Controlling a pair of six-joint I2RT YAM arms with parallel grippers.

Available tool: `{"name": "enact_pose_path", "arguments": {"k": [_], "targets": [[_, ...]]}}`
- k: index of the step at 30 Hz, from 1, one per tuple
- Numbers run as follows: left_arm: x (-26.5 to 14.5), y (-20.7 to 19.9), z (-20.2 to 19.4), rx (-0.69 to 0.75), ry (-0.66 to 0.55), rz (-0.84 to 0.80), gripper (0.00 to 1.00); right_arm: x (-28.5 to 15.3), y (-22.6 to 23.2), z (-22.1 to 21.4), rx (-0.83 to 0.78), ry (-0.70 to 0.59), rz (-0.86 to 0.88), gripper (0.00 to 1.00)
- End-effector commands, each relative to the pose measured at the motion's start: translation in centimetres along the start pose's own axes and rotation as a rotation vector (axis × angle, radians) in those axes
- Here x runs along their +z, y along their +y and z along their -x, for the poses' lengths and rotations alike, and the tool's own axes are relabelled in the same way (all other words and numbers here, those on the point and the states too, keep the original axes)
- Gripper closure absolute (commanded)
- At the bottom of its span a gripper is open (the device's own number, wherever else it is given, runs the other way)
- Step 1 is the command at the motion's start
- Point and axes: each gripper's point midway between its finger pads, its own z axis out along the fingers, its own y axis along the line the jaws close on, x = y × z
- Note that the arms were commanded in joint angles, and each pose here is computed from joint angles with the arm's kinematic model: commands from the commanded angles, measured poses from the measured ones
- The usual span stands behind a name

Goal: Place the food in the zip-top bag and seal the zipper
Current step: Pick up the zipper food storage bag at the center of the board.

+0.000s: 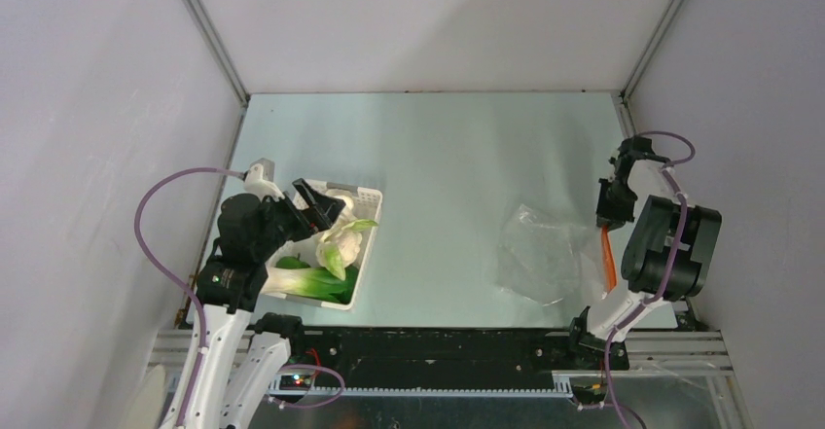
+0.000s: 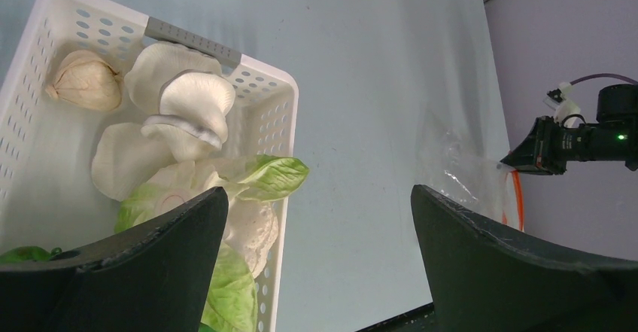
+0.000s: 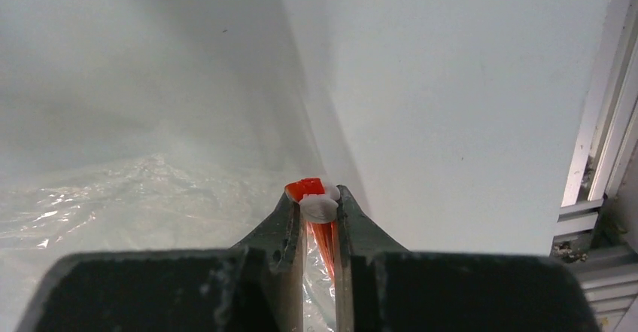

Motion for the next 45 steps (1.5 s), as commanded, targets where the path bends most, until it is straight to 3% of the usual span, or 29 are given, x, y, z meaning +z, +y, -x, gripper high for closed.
{"name": "enact_pose_path", "arguments": {"k": [1,8,16,21,25,31,37,40,45], "targets": [[0.2,0.0,0.4,-0.006,-0.022,-0.008,0.02,-3.6,1.2,1.0,-0.007,-0.095,-0.016,1.0],[0.3,0.2,0.4,-0.011,-0.023,-0.001,0.02,-9.5,5.1,2.9,-0.107,-0.336,0.026,1.0],[0.0,-1.2,1.0,0.017,0.007,-0.038,0.02,-17.1,12.6,3.6,-0.344,-0.658,0.115,1.0],[-0.6,-5.3,1.8,0.08,0.035,-0.149,0.02,-23.5,17.6,2.6,-0.467,-0.888,0.273,1.0],[-1.2,-10.8,0.8,0.162,0.087,-0.359,0.02,-28.3,22.0,0.1,-0.608,-1.033,0.447,1.0],[-1.0,-14.6,0.5,0.196,0.117,-0.499,0.02,-34.8,28.3,-7.3,-1.02,-1.214,0.804,1.0],[-0.1,-13.9,2.0,0.103,0.085,-0.388,0.02,-36.2,30.7,-12.7,-1.501,-1.384,0.949,1.0],[0.8,-12.4,2.9,0.053,0.083,-0.244,0.02,-36.1,31.6,-13.9,-1.705,-1.475,0.954,1.0],[2.3,-12.0,3.3,-0.004,0.113,-0.156,0.02,-36.7,32.9,-16.0,-1.874,-1.571,1.06,1.0]]}}
